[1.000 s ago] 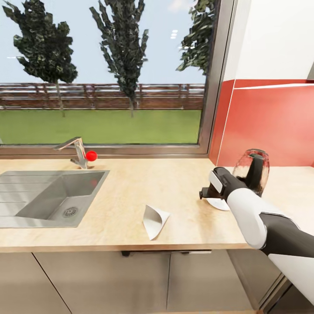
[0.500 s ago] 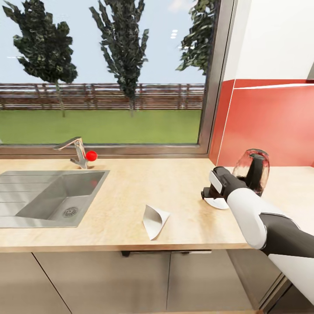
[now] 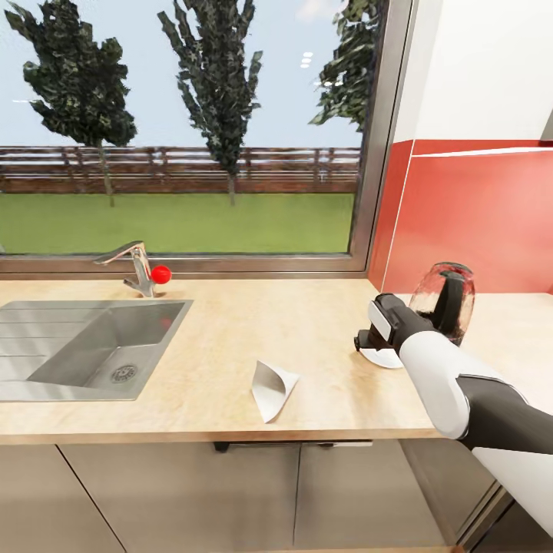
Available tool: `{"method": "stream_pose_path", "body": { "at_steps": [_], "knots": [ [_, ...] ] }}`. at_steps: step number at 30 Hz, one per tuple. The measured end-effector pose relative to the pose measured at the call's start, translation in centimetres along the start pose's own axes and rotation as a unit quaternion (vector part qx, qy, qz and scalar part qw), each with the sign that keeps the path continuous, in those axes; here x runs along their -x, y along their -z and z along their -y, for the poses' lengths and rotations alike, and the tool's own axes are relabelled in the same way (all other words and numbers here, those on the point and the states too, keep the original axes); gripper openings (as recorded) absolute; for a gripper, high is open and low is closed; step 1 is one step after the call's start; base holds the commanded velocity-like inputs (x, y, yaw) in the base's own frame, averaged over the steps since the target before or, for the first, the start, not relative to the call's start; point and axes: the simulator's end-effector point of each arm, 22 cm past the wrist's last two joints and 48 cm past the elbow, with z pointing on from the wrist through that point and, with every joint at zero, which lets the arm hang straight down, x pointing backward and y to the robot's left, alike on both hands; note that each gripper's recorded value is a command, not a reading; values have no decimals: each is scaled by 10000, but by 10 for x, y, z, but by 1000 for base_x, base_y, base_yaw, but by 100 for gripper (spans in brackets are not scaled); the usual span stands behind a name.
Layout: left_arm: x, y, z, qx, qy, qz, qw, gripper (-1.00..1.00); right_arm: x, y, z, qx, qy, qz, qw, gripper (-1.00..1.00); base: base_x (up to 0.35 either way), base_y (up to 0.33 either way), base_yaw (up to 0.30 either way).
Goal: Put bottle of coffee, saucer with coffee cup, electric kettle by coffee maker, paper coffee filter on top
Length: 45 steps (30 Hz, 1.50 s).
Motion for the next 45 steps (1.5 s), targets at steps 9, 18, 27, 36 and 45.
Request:
{"method": "stream_pose_path", "body": {
  "at_steps": [9, 18, 27, 36, 45],
  "knots": [
    [2, 8, -3, 8, -2, 0, 10000, 100, -4, 3, -4, -16, 101, -92, 9999, -100, 0, 0, 0],
    [5, 22, -5, 7, -2, -2, 10000, 100, -9, 8, -5, -67, 215, -218, 9995, -100, 0, 0, 0],
    [7, 35, -8, 9, -2, -5, 10000, 100, -8, 18, -12, 61, 164, -282, 9994, -100, 0, 0, 0],
    [9, 48, -10, 7, 0, -7, 10000, 100, 3, 29, -12, 75, 126, -138, 9998, -100, 0, 0, 0],
    [10, 60, -12, 4, -2, -10, 10000, 100, 15, 44, -32, 232, 146, 43, 9996, -100, 0, 0, 0]
  ]
}}
